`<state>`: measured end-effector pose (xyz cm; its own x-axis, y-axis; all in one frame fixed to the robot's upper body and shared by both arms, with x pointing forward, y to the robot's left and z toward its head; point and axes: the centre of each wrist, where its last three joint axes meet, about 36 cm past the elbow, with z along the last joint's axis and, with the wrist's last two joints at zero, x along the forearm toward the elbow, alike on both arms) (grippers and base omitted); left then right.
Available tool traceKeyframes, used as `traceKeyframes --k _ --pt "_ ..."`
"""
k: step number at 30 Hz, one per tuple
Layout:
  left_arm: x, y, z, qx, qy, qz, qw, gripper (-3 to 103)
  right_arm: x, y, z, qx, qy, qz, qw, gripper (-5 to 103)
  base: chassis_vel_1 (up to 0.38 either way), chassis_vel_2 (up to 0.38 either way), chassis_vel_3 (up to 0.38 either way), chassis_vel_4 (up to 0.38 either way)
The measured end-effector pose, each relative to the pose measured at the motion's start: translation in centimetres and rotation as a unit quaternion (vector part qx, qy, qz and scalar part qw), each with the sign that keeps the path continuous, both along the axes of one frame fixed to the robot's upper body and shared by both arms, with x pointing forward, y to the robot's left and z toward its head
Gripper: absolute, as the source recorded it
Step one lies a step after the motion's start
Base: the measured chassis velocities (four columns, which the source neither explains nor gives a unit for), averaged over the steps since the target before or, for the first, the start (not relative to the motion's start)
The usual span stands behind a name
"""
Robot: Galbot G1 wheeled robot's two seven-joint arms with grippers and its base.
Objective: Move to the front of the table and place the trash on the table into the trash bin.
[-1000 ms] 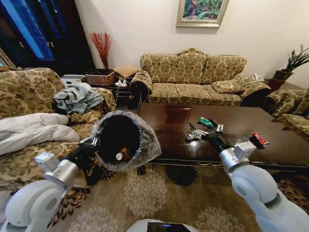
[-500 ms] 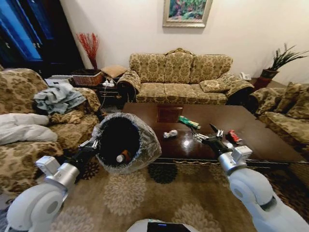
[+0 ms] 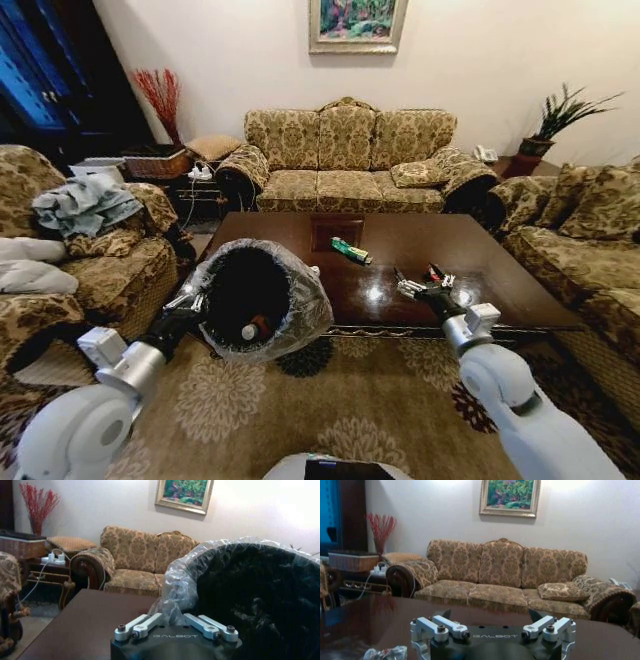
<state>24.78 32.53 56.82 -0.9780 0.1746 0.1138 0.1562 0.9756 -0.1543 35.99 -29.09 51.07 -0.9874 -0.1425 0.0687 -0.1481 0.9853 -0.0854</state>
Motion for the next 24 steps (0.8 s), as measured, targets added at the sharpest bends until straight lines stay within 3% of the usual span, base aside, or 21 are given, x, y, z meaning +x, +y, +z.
traceKeyframes --k 10,24 --pt "-0.2 0.2 -0.1 0.012 0.003 0.004 0.9999 2 0.7 -0.5 -0.7 -0.003 0.007 0.004 1.0 100 -0.006 0.044 0.015 -0.035" --pt "-0.5 0.2 -0.4 0.009 0.007 0.02 0.9997 2 1.3 -0.5 -1.0 -0.002 0.011 0.017 1.0 100 -0.114 0.111 0.116 -0.11"
